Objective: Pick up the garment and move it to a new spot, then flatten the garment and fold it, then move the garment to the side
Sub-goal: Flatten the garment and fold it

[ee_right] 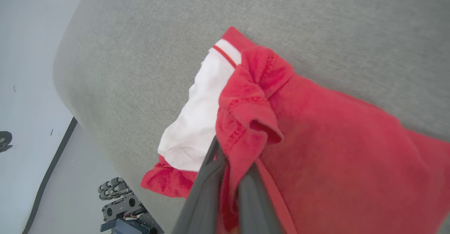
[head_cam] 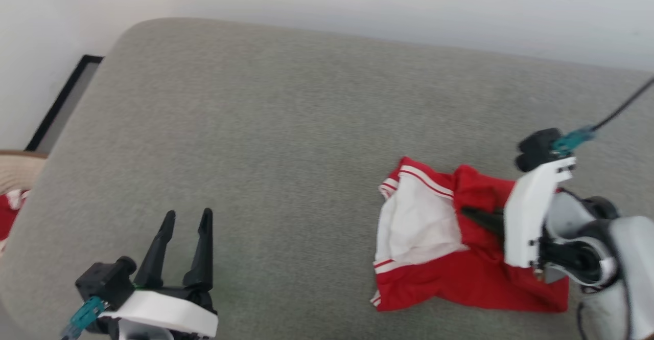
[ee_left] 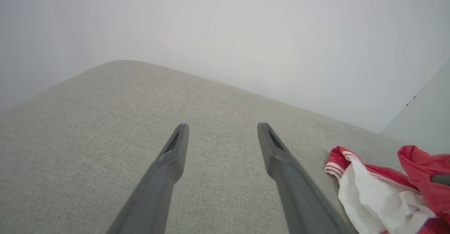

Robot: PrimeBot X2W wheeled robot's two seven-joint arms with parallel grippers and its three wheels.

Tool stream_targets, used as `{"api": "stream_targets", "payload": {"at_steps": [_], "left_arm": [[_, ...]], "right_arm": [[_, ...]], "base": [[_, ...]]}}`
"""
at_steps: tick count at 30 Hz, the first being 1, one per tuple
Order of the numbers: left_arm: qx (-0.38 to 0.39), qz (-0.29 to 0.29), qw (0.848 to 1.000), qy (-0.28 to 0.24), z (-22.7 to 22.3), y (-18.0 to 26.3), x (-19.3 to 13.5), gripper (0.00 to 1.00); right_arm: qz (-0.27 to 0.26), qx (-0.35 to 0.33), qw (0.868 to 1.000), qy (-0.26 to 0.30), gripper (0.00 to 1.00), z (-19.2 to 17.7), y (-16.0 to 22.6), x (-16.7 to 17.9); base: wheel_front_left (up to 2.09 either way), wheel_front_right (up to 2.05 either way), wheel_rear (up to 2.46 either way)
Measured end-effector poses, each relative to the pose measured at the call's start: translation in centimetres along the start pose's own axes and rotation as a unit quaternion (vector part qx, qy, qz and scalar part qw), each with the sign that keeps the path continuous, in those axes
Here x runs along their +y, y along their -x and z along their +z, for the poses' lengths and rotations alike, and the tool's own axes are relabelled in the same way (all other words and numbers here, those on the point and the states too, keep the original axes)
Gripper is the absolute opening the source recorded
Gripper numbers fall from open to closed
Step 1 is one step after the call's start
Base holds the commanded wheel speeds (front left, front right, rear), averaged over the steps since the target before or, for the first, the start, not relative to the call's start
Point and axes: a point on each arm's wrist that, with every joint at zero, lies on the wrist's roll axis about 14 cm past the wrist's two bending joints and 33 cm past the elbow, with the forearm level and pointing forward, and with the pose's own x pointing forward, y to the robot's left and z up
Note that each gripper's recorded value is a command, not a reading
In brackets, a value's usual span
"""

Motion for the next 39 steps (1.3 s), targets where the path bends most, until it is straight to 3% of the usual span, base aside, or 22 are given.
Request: {"api": "stream_targets", "payload": {"at_steps": [5, 6, 7, 8, 15, 20, 24, 33, 39], "left_arm": [[-0.007, 0.013, 1.000, 0.000, 0.5, 0.7, 0.6, 1.00], [-0.008, 0.016, 1.000, -0.001, 0.5, 0.8, 0.8, 1.00], [-0.008, 0.018, 1.000, -0.001, 0.6, 1.0, 1.0, 1.00], [-0.009, 0.018, 1.000, -0.001, 0.7, 1.0, 1.0, 1.00], [-0.015, 0.017, 1.000, -0.005, 1.1, 0.8, 1.2, 1.00], [-0.017, 0.010, 1.000, -0.006, 1.2, 0.3, 1.1, 1.00], [-0.016, -0.001, 1.000, -0.008, 1.2, -0.2, 0.6, 1.00], [-0.021, -0.043, 0.999, -0.021, 1.5, -1.6, -1.4, 1.00], [-0.030, -0.058, 0.998, -0.023, 2.1, -1.8, -2.2, 1.00]], "right_arm": [[0.019, 0.034, 0.999, 0.023, 0.02, -0.8, -2.9, 1.8], [0.017, 0.038, 0.999, 0.029, 0.25, -0.8, -3.3, 1.8], [0.016, 0.042, 0.998, 0.036, 0.56, -0.9, -3.6, 1.9], [0.017, 0.040, 0.998, 0.036, 1.00, -0.8, -3.8, 2.0], [0.035, 0.007, 0.999, 0.032, 1.00, 0.7, -3.0, 2.7], [0.022, -0.072, 0.997, 0.022, 1.00, 3.5, 0.2, 1.3], [-0.018, -0.140, 0.990, 0.018, 1.00, 4.5, 3.5, -1.1], [-0.110, -0.285, 0.952, 0.008, 1.00, 4.2, 11.0, -5.6], [-0.169, -0.378, 0.910, 0.014, 1.00, 3.2, 15.5, -7.3]], "base": [[0.00, 0.00, 0.00], [0.00, 0.00, 0.00], [0.00, 0.00, 0.00], [0.00, 0.00, 0.00], [0.00, 0.00, 0.00], [0.00, 0.00, 0.00], [0.00, 0.00, 0.00], [0.00, 0.00, 0.00], [0.00, 0.00, 0.00]]}}
